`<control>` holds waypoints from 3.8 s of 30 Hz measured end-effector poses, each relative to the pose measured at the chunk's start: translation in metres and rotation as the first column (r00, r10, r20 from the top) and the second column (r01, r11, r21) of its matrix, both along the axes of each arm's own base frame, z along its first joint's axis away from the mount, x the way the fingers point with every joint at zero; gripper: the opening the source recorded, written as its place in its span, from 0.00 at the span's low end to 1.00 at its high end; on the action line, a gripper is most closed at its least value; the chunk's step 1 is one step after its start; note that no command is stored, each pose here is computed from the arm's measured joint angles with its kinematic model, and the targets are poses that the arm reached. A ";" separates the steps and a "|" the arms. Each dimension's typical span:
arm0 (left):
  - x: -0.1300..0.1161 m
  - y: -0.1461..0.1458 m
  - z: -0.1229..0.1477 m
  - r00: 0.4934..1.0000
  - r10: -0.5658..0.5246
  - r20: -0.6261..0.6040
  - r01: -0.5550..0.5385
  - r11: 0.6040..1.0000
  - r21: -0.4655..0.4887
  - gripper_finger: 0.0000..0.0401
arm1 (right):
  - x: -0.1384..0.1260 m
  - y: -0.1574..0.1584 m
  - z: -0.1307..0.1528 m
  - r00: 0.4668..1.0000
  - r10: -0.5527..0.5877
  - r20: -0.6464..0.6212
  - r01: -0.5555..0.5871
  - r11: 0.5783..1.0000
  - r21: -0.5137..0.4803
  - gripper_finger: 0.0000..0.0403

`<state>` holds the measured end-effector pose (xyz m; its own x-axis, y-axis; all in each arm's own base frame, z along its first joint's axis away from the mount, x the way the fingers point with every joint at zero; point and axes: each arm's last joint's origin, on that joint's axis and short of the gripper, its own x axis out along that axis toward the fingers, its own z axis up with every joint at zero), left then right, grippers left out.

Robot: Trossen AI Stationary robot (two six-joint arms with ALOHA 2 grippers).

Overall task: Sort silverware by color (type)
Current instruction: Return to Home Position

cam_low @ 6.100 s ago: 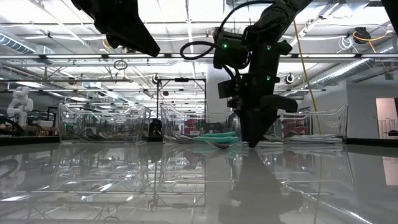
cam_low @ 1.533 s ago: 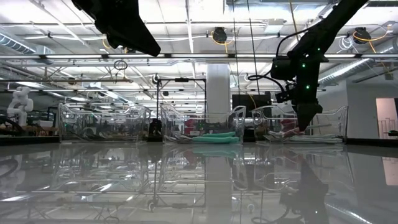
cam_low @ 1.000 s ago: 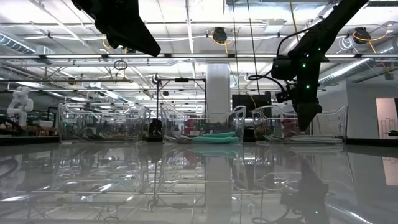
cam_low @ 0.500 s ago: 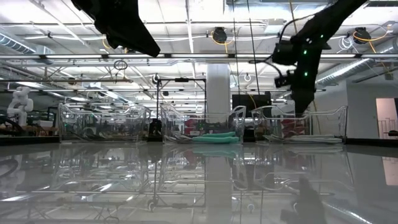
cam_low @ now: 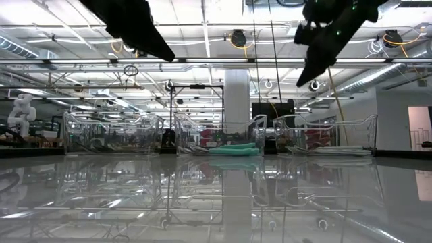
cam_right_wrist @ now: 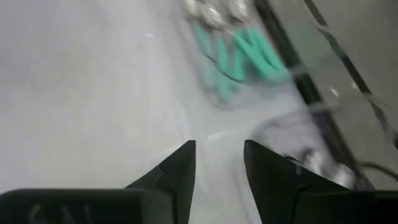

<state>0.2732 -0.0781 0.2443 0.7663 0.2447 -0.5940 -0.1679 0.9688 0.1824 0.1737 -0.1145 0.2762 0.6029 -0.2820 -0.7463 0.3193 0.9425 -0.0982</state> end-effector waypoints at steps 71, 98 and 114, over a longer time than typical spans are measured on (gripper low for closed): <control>0.004 0.019 -0.074 0.989 -0.103 0.105 0.097 0.993 0.059 0.00 | -0.044 0.135 -0.128 0.728 0.500 0.469 -0.415 0.866 -0.278 0.00; -0.087 0.053 -0.116 0.982 -0.040 0.185 0.048 0.998 -0.044 0.00 | -0.044 0.136 -0.129 0.689 0.511 0.514 -0.445 0.858 -0.257 0.00; -0.138 0.063 -0.120 0.961 -0.059 0.269 0.068 0.997 -0.022 0.00 | -0.048 0.136 -0.126 0.677 0.506 0.535 -0.437 0.861 -0.261 0.00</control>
